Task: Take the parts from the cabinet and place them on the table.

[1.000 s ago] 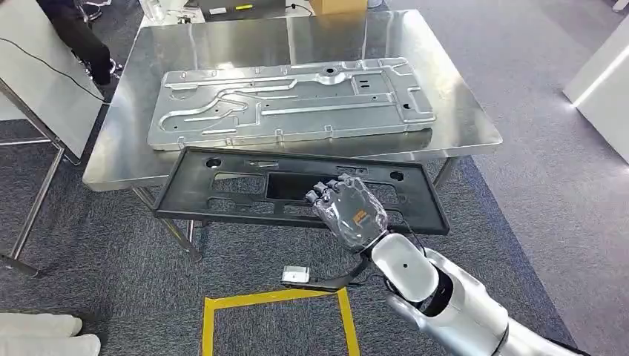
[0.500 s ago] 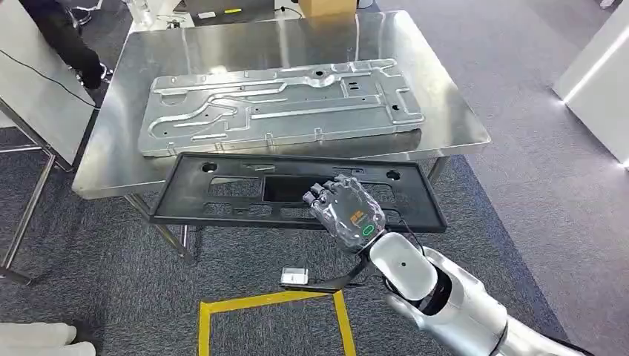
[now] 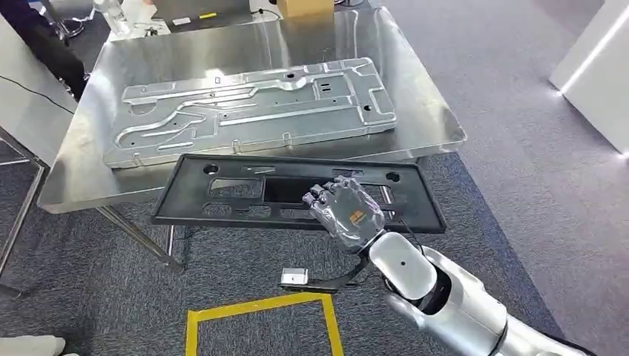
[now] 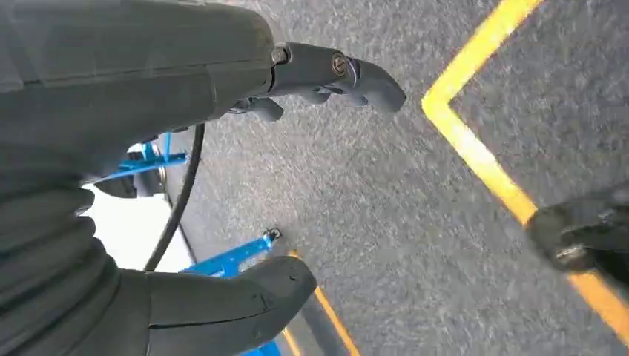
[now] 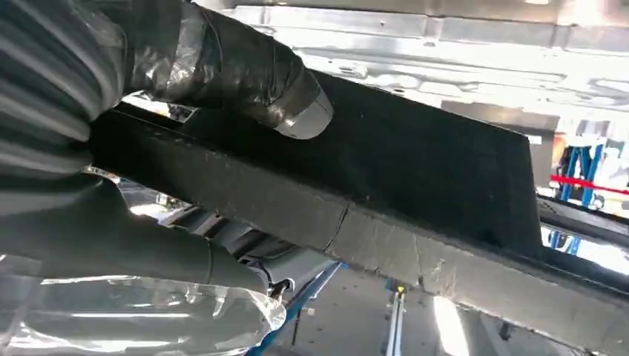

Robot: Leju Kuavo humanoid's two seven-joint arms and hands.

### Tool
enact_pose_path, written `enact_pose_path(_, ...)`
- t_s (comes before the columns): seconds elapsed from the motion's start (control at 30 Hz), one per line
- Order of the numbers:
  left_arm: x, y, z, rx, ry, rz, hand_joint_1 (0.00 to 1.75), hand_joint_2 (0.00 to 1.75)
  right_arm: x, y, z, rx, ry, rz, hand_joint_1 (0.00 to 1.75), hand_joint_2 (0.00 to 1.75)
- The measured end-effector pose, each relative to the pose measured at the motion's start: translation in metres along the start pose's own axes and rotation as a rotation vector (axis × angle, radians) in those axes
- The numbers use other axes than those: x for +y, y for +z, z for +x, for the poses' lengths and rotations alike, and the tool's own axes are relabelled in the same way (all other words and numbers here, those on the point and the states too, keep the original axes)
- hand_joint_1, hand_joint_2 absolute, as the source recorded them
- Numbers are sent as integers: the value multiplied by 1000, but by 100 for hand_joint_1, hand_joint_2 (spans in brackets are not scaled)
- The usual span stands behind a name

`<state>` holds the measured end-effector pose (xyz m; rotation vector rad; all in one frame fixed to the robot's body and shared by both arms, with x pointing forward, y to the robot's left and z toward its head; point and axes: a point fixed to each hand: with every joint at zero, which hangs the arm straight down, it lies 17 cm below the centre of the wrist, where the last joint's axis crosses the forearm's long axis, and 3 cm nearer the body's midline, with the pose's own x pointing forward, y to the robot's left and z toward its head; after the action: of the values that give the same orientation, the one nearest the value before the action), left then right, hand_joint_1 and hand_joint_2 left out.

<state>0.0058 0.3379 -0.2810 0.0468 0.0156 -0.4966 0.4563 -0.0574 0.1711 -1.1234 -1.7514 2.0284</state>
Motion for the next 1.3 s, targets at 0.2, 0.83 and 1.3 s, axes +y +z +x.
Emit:
enact_pose_path(0.2, 4, 0, -1, 1, 2, 7, 0, 175, -1, -1, 1, -3, -1, -2, 175, 175)
enact_pose_path(0.83, -1, 0, 2, -5, 2, -1, 0, 175, -2, -3, -2, -11, -5, 8, 175, 175)
enact_pose_path(1.3, 0, 0, 1, -2, 5, 0, 0, 175, -2, -4, -3, -14, -4, 10, 175, 175)
